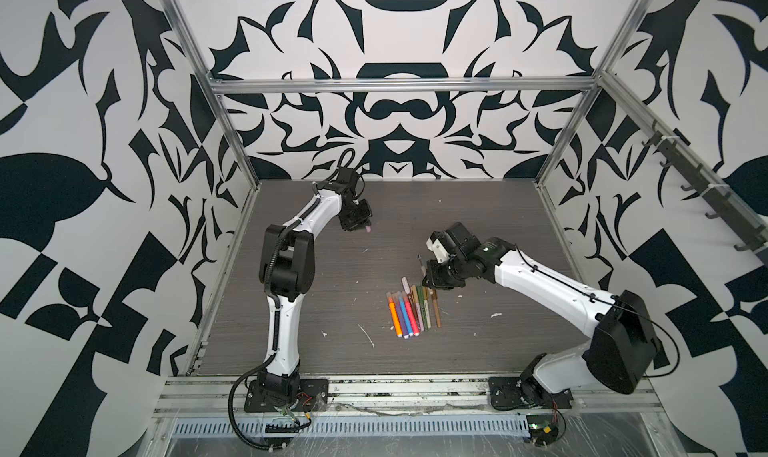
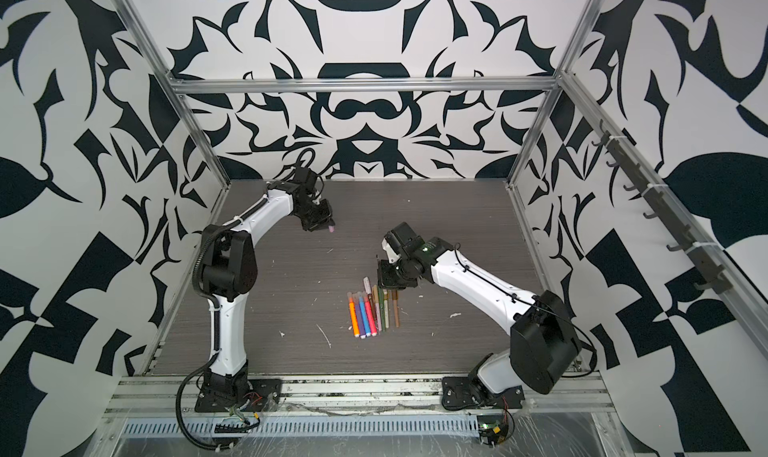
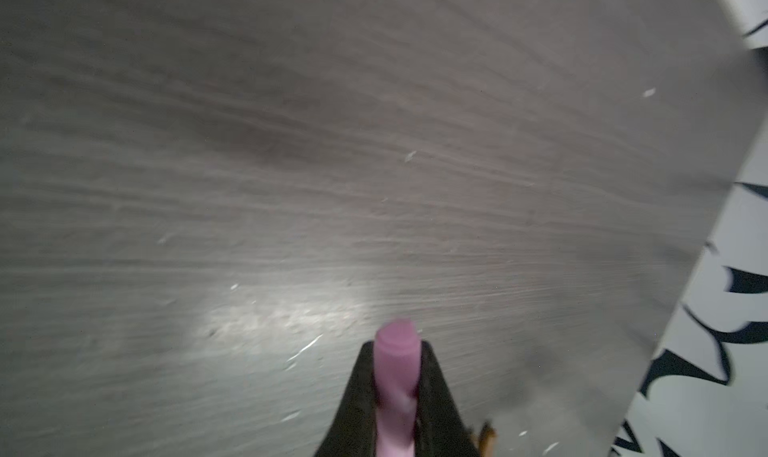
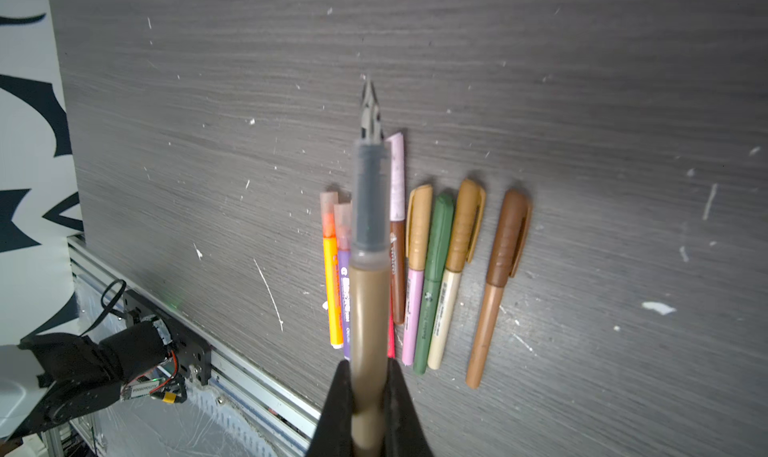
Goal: Open the pen caps
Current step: 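Pull the pen barrel away with the right gripper while the left holds the cap, then release the pink cap with the left gripper while the right lays down the pen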
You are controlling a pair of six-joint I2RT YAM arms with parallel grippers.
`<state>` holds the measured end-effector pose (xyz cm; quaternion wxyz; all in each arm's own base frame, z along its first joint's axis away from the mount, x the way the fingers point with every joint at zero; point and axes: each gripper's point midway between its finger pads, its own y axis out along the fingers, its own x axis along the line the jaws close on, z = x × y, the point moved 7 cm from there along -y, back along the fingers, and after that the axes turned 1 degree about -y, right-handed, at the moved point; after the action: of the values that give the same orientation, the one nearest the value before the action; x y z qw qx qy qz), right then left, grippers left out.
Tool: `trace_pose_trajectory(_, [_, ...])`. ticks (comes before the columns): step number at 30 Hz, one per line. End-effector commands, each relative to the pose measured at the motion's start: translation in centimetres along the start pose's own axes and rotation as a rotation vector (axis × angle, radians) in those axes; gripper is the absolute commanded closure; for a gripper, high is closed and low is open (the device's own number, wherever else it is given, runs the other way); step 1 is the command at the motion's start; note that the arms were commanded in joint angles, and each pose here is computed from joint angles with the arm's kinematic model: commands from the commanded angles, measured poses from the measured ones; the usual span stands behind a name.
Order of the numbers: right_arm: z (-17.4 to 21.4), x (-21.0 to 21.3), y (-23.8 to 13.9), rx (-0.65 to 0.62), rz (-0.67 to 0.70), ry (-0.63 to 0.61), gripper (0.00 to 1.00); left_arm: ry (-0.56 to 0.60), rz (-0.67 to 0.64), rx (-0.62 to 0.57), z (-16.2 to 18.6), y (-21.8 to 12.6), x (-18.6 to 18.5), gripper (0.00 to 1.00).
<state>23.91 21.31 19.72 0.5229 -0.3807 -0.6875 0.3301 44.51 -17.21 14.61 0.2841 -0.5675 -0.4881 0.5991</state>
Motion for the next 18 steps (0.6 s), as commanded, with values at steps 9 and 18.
trace_pose_trajectory(9, [-4.3, -5.0, -2.2, -0.054, 0.114, 0.104, 1.0, 0.228, -0.387, 0.167, 4.3, 3.0, 2.8, 1.0])
trace_pose_trajectory(18, [-7.6, -9.2, -3.2, -0.107, 0.3, 0.02, 1.0, 0.223, -0.327, 0.196, 4.6, 5.0, 2.8, 0.96])
